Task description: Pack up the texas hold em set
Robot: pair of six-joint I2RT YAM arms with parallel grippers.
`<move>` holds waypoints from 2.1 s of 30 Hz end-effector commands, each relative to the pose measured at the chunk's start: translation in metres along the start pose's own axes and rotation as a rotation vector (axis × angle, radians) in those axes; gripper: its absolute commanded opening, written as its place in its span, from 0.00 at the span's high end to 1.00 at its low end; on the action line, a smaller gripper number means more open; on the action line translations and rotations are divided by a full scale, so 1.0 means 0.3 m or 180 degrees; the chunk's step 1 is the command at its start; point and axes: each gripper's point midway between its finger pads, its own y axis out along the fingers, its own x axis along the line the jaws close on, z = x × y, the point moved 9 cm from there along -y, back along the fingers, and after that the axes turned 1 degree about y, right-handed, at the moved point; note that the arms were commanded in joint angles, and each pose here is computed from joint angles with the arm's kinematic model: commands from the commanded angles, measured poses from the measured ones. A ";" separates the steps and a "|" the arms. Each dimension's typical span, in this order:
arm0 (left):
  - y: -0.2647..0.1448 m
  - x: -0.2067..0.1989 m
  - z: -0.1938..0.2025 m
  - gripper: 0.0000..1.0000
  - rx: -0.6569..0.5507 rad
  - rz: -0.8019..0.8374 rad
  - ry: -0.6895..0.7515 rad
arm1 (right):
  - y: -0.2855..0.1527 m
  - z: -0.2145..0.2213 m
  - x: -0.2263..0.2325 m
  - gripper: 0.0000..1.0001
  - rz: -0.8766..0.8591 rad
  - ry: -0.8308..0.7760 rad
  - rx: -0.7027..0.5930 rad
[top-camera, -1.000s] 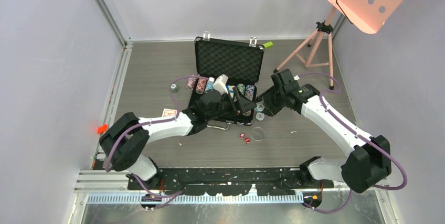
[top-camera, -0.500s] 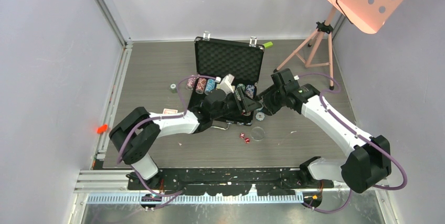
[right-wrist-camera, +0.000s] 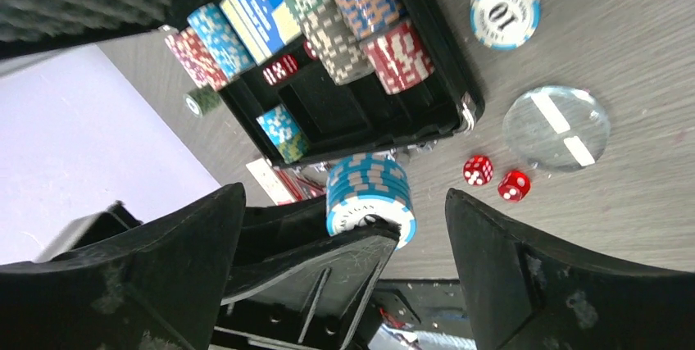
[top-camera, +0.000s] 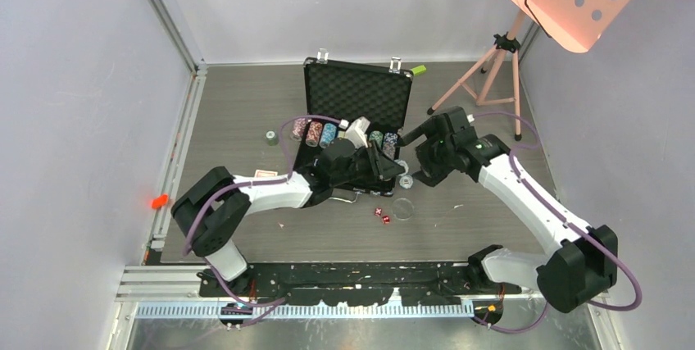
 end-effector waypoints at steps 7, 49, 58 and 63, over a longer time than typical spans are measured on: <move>-0.252 0.029 -0.156 1.00 0.0130 -0.0840 0.1455 | -0.150 -0.157 -0.067 0.01 -0.0106 -0.0246 -0.0980; -0.287 0.420 -0.500 1.00 0.1925 -0.0609 0.4043 | -0.138 -0.149 -0.103 0.02 -0.0116 -0.0557 -0.0893; -0.278 0.464 -0.505 1.00 0.2041 -0.0801 0.4100 | -0.121 -0.149 -0.103 0.03 -0.0094 -0.0536 -0.0861; -0.270 0.481 -0.513 1.00 0.2057 -0.0885 0.4150 | -0.113 -0.148 -0.112 0.04 -0.0061 -0.0525 -0.0853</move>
